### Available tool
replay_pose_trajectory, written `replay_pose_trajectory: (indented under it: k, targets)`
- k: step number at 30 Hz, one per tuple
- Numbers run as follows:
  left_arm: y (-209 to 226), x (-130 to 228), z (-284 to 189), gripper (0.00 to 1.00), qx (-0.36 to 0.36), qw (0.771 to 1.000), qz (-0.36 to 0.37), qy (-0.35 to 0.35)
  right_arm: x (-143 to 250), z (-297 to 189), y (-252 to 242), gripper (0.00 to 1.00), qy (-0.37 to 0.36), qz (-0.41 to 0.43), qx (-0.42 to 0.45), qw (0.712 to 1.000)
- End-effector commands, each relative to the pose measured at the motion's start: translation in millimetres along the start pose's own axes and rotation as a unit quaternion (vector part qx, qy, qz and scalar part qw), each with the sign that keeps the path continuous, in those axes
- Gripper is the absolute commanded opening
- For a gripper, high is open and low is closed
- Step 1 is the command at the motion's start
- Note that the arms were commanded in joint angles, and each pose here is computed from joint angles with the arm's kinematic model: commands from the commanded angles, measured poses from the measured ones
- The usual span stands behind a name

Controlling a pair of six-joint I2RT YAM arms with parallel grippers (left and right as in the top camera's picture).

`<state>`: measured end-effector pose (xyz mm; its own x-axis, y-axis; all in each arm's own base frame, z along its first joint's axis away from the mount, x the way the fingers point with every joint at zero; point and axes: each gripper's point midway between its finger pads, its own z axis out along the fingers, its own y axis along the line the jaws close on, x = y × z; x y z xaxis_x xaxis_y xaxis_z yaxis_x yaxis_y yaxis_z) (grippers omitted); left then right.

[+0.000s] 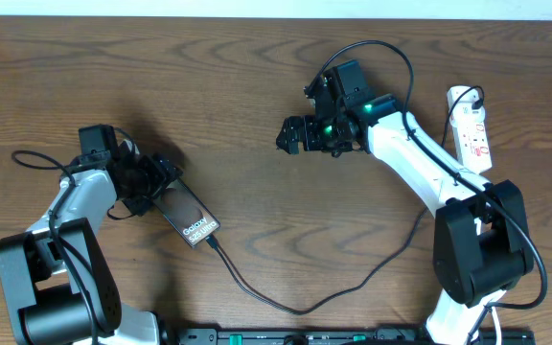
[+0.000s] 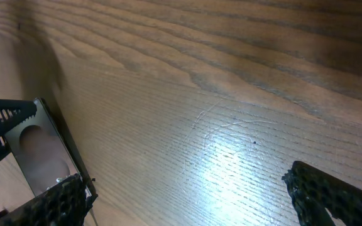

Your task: Plug charger to phone and switch on socket

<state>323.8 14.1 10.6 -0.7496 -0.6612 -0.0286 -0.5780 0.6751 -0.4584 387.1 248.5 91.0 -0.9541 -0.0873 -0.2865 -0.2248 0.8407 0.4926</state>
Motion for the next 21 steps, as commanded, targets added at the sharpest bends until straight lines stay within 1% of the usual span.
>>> replay_pose_trajectory:
  k: [1, 21]
  targets:
    - [51.4, 28.8, 18.7, 0.79, -0.091, 0.994, -0.035, 0.041, -5.2, -3.0, 6.9, 0.99, -0.008, -0.017, -0.003, 1.0]
    - [55.5, 38.5, 16.8, 0.79, -0.101, 0.992, -0.043, 0.059, -5.2, -3.0, 6.9, 0.99, -0.008, -0.017, -0.003, 1.0]
